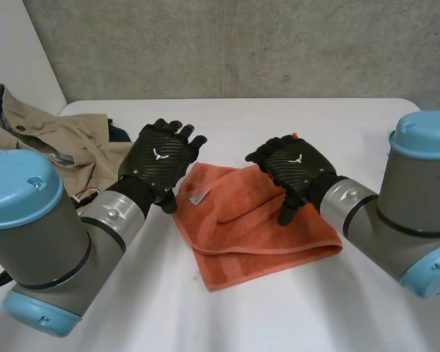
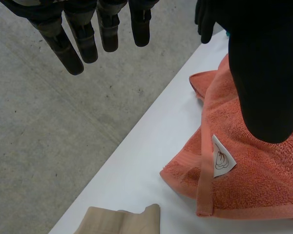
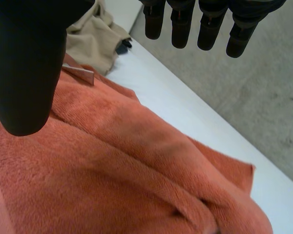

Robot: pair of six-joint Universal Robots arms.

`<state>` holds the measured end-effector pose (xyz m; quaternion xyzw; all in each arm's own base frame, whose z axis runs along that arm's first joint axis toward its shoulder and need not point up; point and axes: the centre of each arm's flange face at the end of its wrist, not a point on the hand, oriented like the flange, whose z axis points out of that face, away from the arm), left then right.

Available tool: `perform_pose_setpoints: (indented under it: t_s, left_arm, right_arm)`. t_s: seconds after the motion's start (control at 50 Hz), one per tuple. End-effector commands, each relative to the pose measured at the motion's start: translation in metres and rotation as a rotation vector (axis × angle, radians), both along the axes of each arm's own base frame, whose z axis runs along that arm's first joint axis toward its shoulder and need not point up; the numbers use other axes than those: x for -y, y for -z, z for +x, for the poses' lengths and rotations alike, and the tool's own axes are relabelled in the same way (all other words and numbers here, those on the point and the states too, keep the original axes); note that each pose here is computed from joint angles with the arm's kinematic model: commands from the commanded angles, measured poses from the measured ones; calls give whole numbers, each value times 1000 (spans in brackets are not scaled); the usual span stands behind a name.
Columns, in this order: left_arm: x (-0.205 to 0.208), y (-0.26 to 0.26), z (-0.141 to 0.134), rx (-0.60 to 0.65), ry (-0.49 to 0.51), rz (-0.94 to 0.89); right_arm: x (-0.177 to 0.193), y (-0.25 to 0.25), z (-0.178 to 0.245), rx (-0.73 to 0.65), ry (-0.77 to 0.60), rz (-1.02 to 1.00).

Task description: Fold the laundry.

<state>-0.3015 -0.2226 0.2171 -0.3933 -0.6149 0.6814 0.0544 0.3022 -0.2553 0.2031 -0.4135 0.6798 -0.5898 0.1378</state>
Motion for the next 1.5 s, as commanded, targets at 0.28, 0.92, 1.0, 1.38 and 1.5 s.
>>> perform_pose_setpoints:
  t_s: [0.28,0.92,1.0,1.38,1.5]
  left_arm:
    - [37,22,21,93,169,129]
    - [72,97,-38,338,276,92]
    - [73,79,-42,338,220,58]
    - [23,-101,-25,-65,91,-76]
    - [10,-110,-28,-56,112,-61]
  right_arm:
    - [-4,-45,-43,-11,154,114]
    - [-4,12,-74,-96,215,188]
    - [0,11,-83,-101,246,190]
    - [-23,24,-63,38,384,501]
    - [-28,40,-36,51,366,473]
